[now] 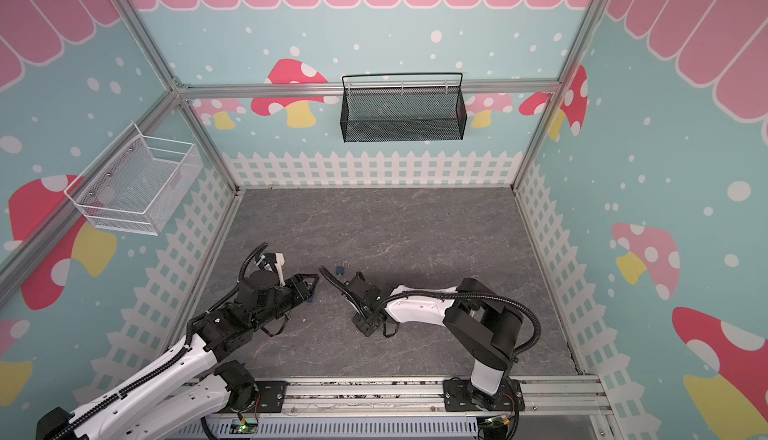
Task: Unlock with the key
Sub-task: 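Lower the right gripper and close it on the silver key's ring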
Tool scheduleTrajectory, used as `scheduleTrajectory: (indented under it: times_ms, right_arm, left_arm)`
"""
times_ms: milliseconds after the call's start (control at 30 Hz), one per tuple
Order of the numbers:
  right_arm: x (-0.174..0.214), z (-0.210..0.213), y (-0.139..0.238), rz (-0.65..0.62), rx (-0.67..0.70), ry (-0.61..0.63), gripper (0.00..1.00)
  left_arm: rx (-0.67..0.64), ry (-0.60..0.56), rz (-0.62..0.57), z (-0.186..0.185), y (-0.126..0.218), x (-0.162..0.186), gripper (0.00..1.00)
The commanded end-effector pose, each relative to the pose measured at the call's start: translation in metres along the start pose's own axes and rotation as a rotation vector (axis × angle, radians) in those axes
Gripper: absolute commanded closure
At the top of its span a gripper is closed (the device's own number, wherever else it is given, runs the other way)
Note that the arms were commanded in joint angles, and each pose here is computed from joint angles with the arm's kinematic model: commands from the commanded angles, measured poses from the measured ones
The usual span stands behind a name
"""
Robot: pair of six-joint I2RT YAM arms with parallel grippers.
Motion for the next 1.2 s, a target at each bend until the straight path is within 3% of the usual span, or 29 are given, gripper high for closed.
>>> scheduleTrajectory:
  times_ms: [0, 733, 1167]
  right_arm:
    - [0.008, 0.002, -0.005, 0.034, 0.005, 0.031, 0.78]
    - [0.004, -0.005, 0.005, -0.015, 0.014, 0.004, 0.94]
    - [0.001, -0.005, 0.015, -0.101, -0.108, -0.068, 1.0]
  left_arm:
    - [0.01, 0.021, 0.018, -0.002, -0.002, 0.001, 0.52]
    - [0.035, 0.067, 0.052, -0.001, -0.005, 0.007, 0.52]
    - [0.068, 0.102, 0.058, -0.001, -0.005, 0.01, 0.52]
Point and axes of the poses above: each gripper's point midway between its finger pads, its own y axis back along the fingers, its own z axis along the line the jaws close on, x = y × z, the point moved 5 cm from there along y, back along the fingers, and after that the axes turned 10 degrees about y, right-handed, at the moved point
